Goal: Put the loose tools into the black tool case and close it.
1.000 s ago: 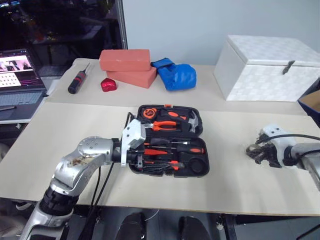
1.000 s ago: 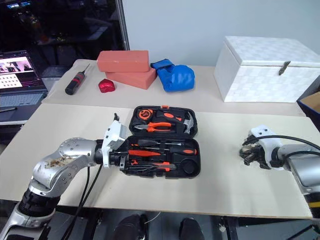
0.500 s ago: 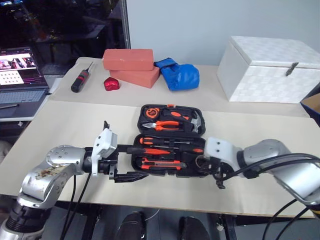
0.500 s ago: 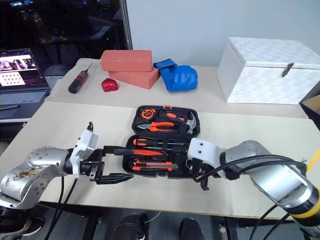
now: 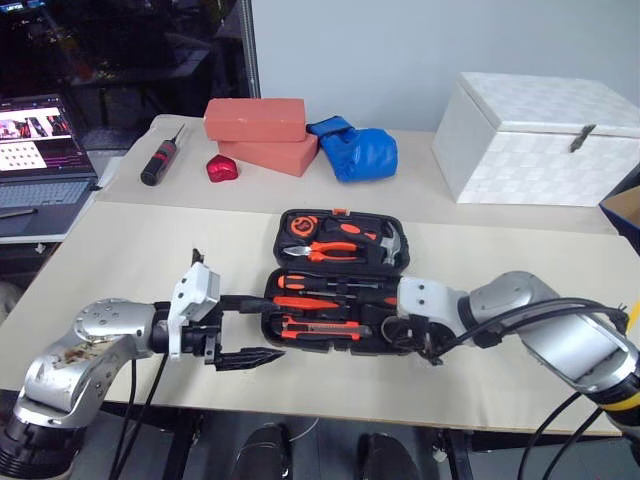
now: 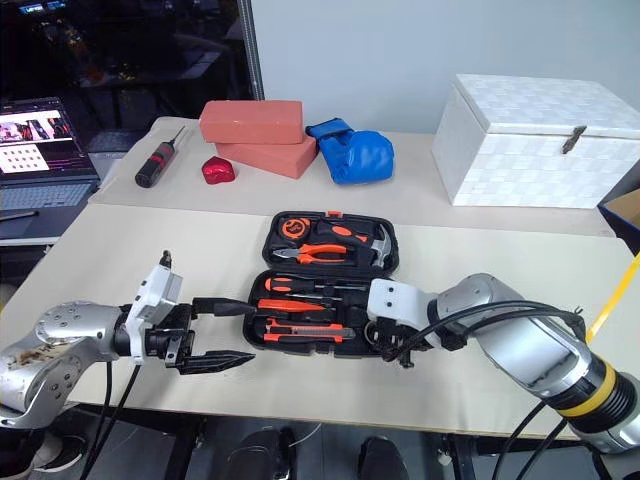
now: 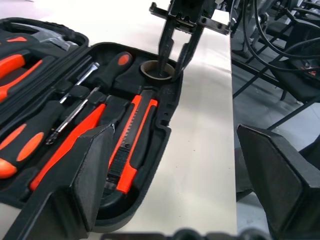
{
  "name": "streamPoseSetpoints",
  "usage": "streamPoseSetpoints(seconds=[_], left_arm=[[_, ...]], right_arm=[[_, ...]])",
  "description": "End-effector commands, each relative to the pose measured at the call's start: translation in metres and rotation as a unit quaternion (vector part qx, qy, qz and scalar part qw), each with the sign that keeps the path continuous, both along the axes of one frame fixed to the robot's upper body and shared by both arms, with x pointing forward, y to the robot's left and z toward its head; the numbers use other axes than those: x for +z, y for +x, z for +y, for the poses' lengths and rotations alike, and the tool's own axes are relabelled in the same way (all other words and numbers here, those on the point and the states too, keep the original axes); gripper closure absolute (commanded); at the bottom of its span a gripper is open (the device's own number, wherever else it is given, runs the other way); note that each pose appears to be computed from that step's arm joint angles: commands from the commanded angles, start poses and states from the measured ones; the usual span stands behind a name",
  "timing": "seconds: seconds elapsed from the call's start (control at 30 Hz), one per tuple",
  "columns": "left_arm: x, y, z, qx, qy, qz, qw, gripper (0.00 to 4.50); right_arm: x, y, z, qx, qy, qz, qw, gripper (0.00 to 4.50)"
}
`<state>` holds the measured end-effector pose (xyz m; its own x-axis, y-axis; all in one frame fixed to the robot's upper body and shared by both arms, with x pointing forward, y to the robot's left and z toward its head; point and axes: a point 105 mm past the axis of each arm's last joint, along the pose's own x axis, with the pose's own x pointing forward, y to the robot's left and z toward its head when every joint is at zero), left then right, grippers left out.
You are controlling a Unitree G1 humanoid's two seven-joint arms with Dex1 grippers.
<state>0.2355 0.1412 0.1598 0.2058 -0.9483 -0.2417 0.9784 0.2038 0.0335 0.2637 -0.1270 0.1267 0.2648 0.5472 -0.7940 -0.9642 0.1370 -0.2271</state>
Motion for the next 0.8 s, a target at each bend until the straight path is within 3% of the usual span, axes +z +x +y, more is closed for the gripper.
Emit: streamPoseSetpoints(seconds=[0.03, 0.13, 0.2, 0.37, 0.5, 0.6, 0.8], left_arm=[[0.009, 0.005, 0.002, 0.015, -0.007, -0.017, 1.0, 0.33], [0.015, 0.024, 0.003, 0.067, -0.036, -0.015, 0.997, 0.33], [0.017, 0.053, 0.007, 0.157, -0.05, -0.014, 0.986, 0.33], [0.013, 0.122, 0.019, 0.351, -0.028, 0.042, 0.935, 0.33], [0.009, 0.165, 0.016, 0.41, -0.042, 0.11, 0.904, 0.33], [-0.002, 0.187, 0.013, 0.43, -0.031, 0.131, 0.893, 0.33], [-0.021, 0.21, 0.004, 0.433, -0.005, 0.164, 0.886, 0.33]], right_arm=[[0.02, -0.003, 0.007, 0.027, 0.042, -0.005, 0.999, 2.64], [0.041, 0.0, 0.011, 0.01, 0.111, -0.005, 0.994, 2.64], [0.061, 0.011, 0.006, -0.023, 0.167, -0.03, 0.985, 2.64], [0.094, 0.075, -0.015, -0.21, 0.287, -0.132, 0.925, 2.64], [0.081, 0.118, -0.035, -0.352, 0.272, -0.12, 0.888, 2.64], [0.064, 0.139, -0.042, -0.403, 0.245, -0.112, 0.875, 2.64], [0.033, 0.157, -0.048, -0.449, 0.23, -0.056, 0.861, 2.64]])
